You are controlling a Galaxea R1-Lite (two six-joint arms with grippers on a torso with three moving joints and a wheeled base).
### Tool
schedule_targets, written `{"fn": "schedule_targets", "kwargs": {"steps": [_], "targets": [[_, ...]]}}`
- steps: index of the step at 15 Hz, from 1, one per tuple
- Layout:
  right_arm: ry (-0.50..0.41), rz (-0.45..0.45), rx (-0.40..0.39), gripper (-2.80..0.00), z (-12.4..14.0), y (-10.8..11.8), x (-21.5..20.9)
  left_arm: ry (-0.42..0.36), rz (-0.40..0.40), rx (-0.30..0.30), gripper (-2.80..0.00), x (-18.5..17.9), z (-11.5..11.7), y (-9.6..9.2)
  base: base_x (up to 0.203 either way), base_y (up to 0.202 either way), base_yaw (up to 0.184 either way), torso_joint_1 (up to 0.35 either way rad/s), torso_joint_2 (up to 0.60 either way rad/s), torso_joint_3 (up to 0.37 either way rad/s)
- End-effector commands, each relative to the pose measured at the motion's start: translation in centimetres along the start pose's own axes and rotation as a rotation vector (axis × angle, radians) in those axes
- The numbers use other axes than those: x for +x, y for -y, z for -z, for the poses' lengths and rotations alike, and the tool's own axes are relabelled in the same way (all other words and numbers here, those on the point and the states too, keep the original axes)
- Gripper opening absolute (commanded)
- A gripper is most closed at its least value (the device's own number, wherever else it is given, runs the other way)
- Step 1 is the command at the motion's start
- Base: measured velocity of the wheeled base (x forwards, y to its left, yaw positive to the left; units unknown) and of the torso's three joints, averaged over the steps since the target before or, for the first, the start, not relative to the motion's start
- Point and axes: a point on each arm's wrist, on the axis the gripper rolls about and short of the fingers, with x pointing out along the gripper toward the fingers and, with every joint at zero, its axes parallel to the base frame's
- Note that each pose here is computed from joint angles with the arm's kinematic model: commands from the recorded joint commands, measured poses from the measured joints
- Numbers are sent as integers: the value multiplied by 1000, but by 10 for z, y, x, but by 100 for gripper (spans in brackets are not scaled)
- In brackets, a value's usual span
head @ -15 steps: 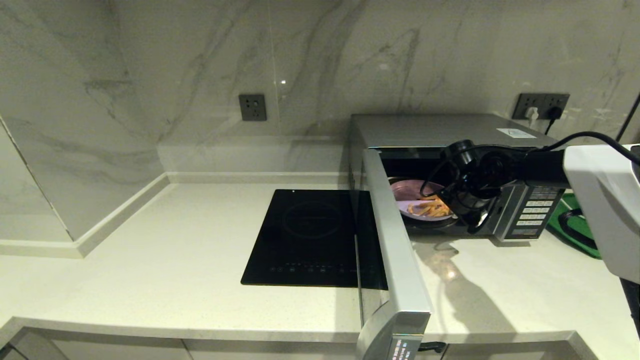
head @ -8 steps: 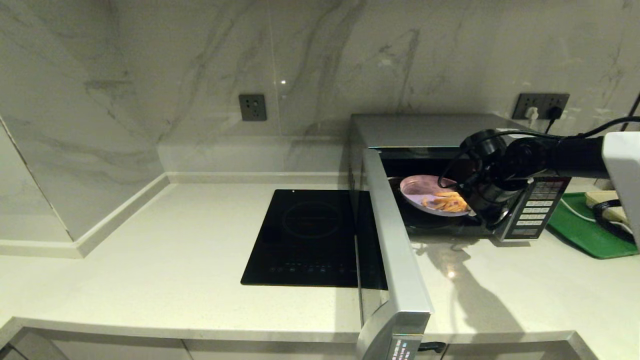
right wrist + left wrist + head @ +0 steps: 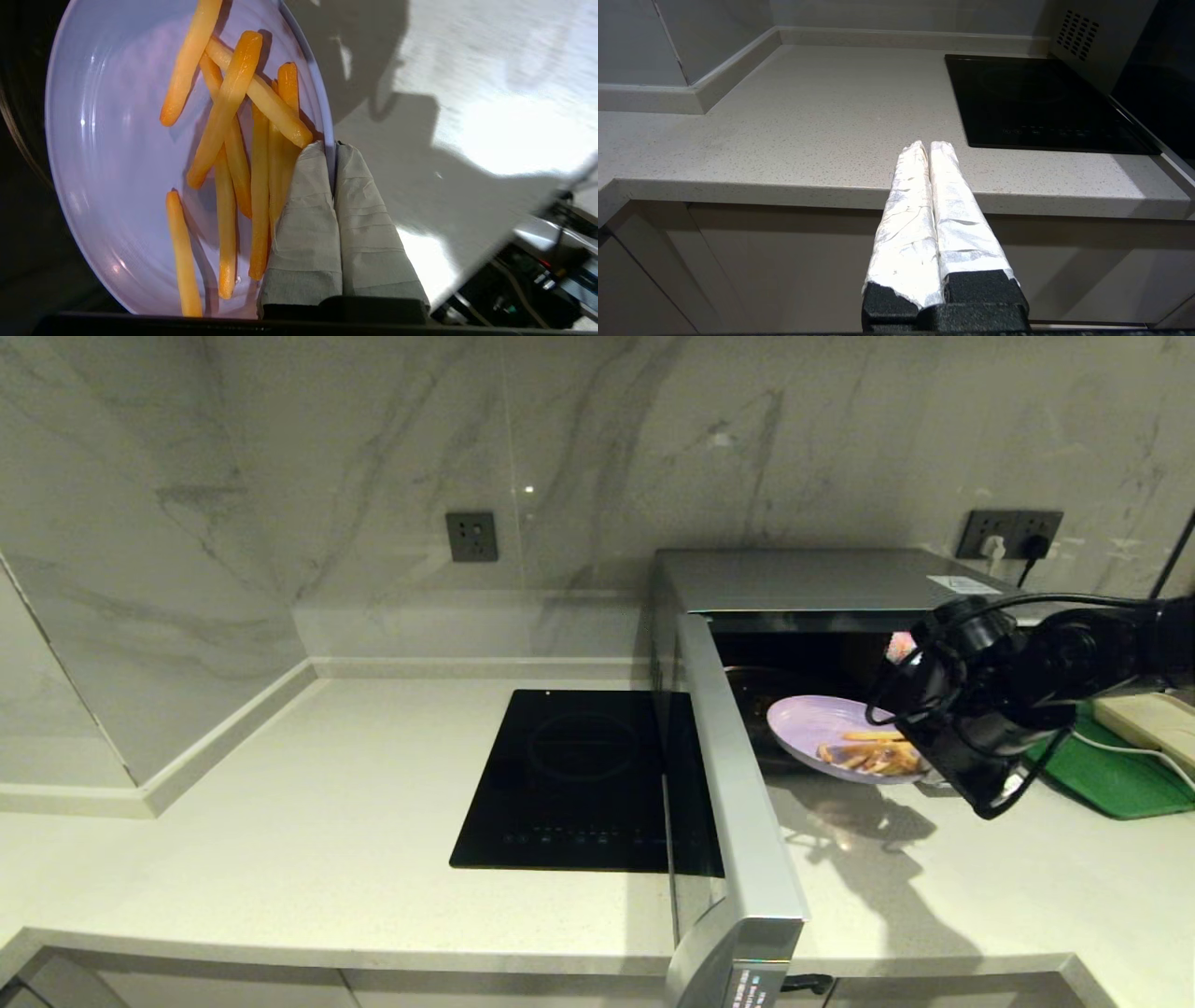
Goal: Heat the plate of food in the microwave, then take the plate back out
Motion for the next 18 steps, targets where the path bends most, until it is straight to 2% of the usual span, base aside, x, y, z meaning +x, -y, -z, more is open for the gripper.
{"fn": "schedule_targets", "kwargs": {"steps": [1,4,9,13,18], "targets": [[21,-37,27,-280,-3,37,-40,1,0,-1,-280,0,0,0,0,0,0,0,0,0],[66,-20,100,-280,-18,84,-63,1,0,-1,-280,0,0,0,0,0,0,0,0,0],[120,128,238,-280,-41,178,-76,1,0,-1,-280,0,0,0,0,0,0,0,0,0],[174,192,340,-280,-58,217,-67,1,0,-1,-280,0,0,0,0,0,0,0,0,0],[190,256,413,-280,-80,236,-45,1,0,-1,-280,0,0,0,0,0,0,0,0,0]]}}
